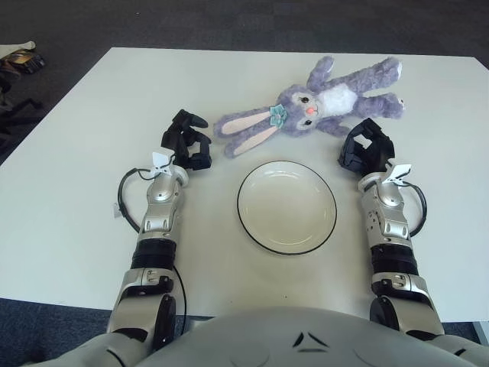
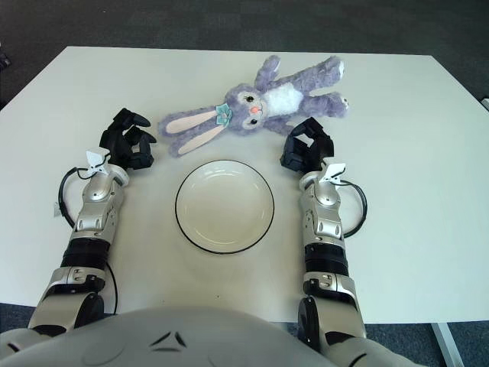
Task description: Put the doll into the plate.
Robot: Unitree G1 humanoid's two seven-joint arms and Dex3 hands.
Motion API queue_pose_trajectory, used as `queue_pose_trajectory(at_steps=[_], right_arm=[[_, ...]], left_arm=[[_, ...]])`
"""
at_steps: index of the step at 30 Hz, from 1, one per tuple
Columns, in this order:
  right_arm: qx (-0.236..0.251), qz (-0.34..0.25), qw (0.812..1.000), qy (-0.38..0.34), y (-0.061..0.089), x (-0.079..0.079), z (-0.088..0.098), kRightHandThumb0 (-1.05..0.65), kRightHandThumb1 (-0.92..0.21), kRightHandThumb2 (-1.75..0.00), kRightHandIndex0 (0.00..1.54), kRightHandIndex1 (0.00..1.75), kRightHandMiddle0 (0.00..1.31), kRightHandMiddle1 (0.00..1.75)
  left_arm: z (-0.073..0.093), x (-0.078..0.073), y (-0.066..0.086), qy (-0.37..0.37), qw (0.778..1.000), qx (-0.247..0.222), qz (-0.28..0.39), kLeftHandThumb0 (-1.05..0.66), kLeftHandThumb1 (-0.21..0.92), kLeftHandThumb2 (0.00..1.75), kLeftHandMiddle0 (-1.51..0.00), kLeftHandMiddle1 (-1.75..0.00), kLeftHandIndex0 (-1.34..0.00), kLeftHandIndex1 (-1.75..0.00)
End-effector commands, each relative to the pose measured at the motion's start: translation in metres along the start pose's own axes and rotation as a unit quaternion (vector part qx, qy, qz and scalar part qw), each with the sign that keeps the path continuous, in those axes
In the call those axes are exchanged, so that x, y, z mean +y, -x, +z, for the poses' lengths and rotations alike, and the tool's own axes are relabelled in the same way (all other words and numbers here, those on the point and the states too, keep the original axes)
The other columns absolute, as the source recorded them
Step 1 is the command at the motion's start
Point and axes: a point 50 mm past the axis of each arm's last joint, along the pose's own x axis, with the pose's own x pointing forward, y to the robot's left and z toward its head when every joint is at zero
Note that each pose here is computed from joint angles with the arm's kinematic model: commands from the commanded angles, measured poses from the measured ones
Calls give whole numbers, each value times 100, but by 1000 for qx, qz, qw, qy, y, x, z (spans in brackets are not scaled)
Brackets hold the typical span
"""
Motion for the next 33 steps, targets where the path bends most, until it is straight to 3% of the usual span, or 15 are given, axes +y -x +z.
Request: queue_pose_trajectory(at_steps=[1, 25, 33], right_arm=[[62, -17, 998, -6, 14, -6, -26, -48, -32, -131, 105, 175, 61, 175], [63, -17, 998, -1, 14, -4, -26, -48, -32, -131, 106, 175, 61, 175], [66, -14, 998, -1, 13, -3, -27, -48, -32, -132, 106, 175, 61, 175]], left_arm=[[-25, 2, 18, 3, 999, 50, 12, -1, 22, 144, -57, -175, -56, -175], [-20, 7, 14, 11, 999, 40, 20, -1, 26, 139, -54, -175, -53, -175], [0, 4, 12, -29, 999, 7, 35, -1, 28, 137, -53, -175, -51, -175]])
